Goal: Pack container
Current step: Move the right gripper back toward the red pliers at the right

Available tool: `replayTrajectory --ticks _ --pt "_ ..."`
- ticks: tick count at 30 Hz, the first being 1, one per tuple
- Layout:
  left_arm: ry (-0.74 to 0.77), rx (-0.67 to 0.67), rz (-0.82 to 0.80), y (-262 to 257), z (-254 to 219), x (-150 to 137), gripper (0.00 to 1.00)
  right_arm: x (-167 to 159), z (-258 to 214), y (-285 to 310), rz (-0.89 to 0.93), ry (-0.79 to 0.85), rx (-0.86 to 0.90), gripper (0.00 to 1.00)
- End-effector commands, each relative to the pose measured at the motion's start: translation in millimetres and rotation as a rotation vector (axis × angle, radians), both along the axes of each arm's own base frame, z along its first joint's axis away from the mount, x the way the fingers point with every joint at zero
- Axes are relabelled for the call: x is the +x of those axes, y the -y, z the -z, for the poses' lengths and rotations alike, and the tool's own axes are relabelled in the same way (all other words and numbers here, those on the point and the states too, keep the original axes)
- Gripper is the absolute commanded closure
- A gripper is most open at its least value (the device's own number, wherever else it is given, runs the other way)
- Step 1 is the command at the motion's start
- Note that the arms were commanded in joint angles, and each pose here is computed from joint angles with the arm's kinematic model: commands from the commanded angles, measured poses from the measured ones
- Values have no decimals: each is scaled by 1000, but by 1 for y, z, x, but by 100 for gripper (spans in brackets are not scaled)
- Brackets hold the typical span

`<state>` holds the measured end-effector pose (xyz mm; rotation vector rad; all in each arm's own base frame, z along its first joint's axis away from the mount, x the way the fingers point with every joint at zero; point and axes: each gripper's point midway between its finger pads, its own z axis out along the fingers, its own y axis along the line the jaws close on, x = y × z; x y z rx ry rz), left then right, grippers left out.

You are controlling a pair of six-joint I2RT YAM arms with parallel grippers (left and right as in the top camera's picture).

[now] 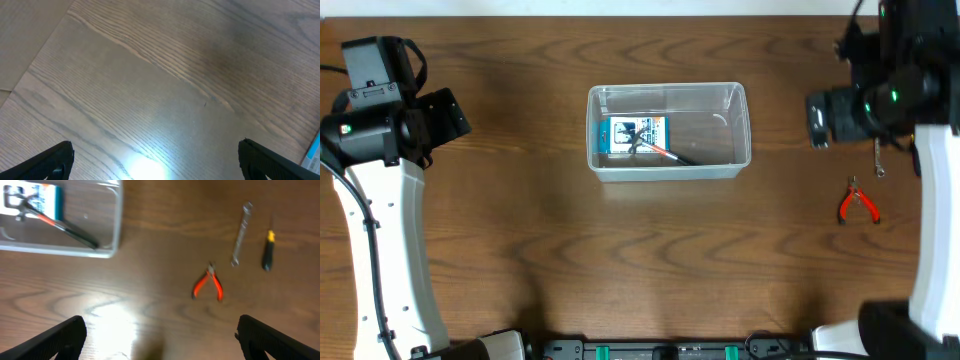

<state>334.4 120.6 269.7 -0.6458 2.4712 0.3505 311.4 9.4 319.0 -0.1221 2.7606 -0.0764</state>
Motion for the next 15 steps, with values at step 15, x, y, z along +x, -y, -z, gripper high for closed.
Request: replayTrajectory --ticks 15 --pt "-10 26 -3 -5 -1 -1 2 -113 -3 19 143 89 3 1"
